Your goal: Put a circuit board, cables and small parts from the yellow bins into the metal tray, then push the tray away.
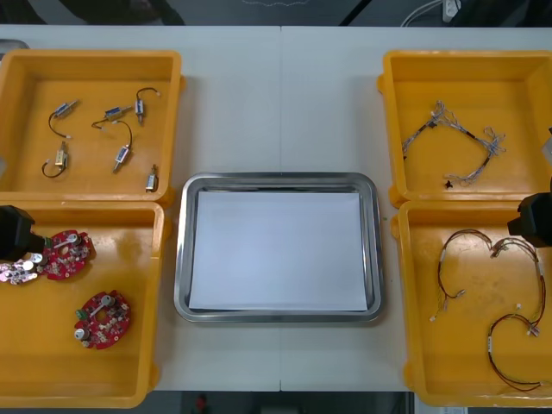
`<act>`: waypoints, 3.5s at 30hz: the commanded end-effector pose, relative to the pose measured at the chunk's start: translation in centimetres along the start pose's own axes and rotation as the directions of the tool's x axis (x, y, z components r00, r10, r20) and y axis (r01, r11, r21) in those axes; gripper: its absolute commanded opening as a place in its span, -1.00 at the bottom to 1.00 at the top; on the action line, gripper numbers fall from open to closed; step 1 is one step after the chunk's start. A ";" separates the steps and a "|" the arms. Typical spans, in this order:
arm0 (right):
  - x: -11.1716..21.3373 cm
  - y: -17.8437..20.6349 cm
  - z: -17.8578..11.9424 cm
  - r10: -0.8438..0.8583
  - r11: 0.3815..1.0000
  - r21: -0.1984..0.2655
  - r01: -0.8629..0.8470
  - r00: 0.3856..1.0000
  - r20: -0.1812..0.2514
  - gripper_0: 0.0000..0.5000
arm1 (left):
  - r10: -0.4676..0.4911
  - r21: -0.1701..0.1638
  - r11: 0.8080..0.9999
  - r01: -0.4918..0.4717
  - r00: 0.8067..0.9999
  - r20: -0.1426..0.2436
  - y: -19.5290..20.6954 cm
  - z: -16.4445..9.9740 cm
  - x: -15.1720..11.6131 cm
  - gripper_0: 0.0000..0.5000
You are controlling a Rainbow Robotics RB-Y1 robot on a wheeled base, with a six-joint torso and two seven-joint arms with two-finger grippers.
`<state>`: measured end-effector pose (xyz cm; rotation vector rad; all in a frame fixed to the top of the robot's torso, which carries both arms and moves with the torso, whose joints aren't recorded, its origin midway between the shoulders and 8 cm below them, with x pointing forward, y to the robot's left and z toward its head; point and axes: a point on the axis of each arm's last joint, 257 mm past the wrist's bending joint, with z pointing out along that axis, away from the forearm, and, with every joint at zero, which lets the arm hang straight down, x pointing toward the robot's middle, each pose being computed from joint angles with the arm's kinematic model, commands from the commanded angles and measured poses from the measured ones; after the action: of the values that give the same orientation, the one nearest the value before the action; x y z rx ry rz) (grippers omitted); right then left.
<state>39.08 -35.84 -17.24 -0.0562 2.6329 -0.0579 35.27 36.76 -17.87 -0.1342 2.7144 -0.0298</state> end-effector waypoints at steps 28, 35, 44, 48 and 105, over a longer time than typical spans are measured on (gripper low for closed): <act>2.2 -3.6 -0.3 0.092 0.995 0.046 -0.091 0.995 -0.030 1.00 | 0.351 -0.061 0.935 -0.350 0.936 -0.005 2.6 -0.8 0.1 1.00; 2.6 -5.3 -0.1 0.105 0.993 0.062 -0.102 0.993 -0.053 1.00 | 0.487 -0.033 0.873 -0.486 0.873 0.026 3.1 0.0 -0.2 1.00; 4.8 -7.8 1.6 0.073 0.995 0.075 -0.062 0.987 -0.147 1.00 | 0.639 0.009 0.767 -0.641 0.766 0.066 5.0 1.4 -0.8 1.00; 4.6 -9.0 2.4 0.035 0.996 0.088 -0.023 0.990 -0.136 1.00 | 0.706 -0.012 0.707 -0.707 0.705 0.070 6.3 1.8 -1.3 1.00; 8.5 -8.6 13.3 0.140 0.990 0.024 -0.138 0.987 -0.081 1.00 | 0.825 -0.017 0.559 -0.829 0.554 0.115 8.2 11.6 1.1 1.00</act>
<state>39.03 -45.19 -31.71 0.1039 2.6948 -0.0455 39.08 43.44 -29.25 1.0116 2.4030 0.1332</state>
